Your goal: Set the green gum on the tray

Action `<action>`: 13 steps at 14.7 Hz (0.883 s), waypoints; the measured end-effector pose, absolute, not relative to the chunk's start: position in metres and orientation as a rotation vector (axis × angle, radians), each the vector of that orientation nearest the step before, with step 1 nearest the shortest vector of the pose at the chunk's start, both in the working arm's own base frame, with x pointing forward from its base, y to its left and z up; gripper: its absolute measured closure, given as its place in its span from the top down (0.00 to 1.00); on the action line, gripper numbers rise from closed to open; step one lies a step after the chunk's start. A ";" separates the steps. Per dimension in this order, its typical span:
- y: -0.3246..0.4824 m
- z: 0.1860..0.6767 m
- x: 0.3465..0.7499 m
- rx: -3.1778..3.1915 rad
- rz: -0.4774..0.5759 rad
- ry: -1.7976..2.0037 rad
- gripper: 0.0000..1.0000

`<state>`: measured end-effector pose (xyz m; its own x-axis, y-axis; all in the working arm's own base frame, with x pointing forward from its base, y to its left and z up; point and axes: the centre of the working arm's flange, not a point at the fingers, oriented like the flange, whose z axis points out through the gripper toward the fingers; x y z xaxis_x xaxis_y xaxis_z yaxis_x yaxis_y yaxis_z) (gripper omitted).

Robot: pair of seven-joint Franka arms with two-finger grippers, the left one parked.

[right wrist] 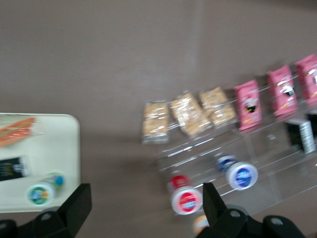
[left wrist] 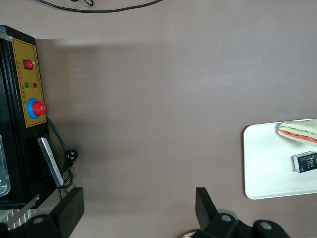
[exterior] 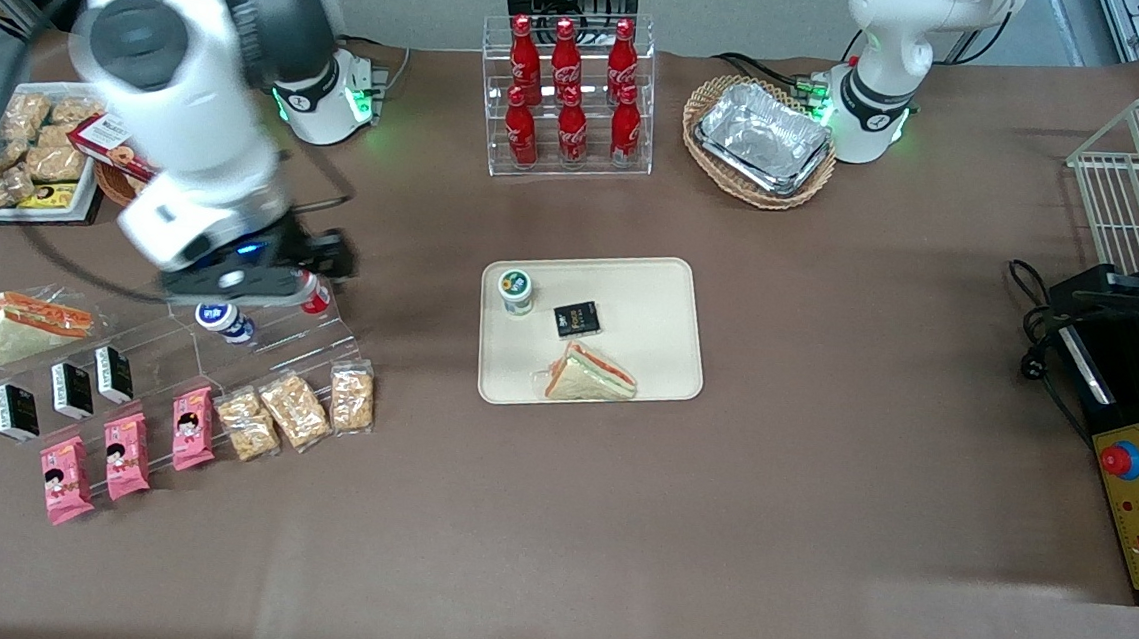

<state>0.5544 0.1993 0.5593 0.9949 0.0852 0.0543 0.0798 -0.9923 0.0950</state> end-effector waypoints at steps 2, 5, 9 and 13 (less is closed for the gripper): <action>0.146 0.564 0.570 3.036 0.082 0.216 1.00; 0.068 0.570 0.582 3.032 0.076 0.295 1.00; 0.024 0.587 0.585 3.041 0.115 0.281 1.00; 0.006 0.604 0.585 3.089 0.149 0.210 1.00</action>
<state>0.5851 0.0058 0.6043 0.9862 0.1369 0.0932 0.1329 -0.9900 0.0484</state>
